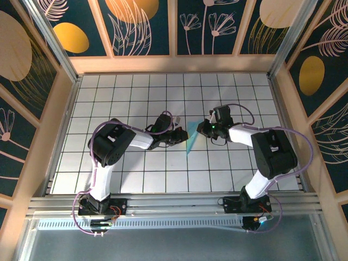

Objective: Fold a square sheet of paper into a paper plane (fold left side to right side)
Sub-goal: Fold the wing for the fifth time at the center of the table.

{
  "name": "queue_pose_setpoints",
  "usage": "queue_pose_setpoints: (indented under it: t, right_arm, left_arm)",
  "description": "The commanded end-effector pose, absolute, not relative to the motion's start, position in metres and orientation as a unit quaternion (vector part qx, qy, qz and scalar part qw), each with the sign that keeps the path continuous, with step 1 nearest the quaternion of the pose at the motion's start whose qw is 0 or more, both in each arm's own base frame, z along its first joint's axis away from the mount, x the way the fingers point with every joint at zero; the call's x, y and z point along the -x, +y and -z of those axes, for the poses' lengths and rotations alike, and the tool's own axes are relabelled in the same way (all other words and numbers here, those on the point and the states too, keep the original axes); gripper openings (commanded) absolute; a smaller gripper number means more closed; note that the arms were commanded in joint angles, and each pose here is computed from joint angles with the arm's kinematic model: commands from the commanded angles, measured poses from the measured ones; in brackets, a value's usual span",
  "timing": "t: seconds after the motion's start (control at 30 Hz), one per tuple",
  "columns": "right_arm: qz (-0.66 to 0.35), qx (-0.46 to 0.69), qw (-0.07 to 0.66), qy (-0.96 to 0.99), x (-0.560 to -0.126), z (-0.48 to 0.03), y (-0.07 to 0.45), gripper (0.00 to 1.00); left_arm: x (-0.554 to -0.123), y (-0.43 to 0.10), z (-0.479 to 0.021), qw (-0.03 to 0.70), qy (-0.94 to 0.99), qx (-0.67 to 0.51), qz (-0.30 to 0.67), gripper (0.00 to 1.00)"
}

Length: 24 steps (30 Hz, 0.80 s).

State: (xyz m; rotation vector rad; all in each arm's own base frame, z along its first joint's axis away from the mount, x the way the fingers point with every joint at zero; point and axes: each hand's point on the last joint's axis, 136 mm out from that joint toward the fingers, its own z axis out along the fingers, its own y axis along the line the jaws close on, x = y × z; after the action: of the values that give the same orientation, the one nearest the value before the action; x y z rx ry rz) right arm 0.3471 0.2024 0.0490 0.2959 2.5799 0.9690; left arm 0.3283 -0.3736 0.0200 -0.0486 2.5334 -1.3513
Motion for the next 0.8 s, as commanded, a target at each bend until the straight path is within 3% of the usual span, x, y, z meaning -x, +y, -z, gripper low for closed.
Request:
queue_pose_setpoints:
  t: [0.0,0.77]
  right_arm:
    - [-0.356,-0.091,0.180,0.912,-0.350,-0.052,0.212,0.07]
    - [-0.346,-0.086,0.157,0.921,-0.350,-0.025,0.218,0.04]
  left_arm:
    - [-0.320,-0.353,0.012,0.121,0.901,0.040,0.414,0.02]
    - [-0.320,-0.345,0.021,0.116,0.911,0.060,0.391,0.00]
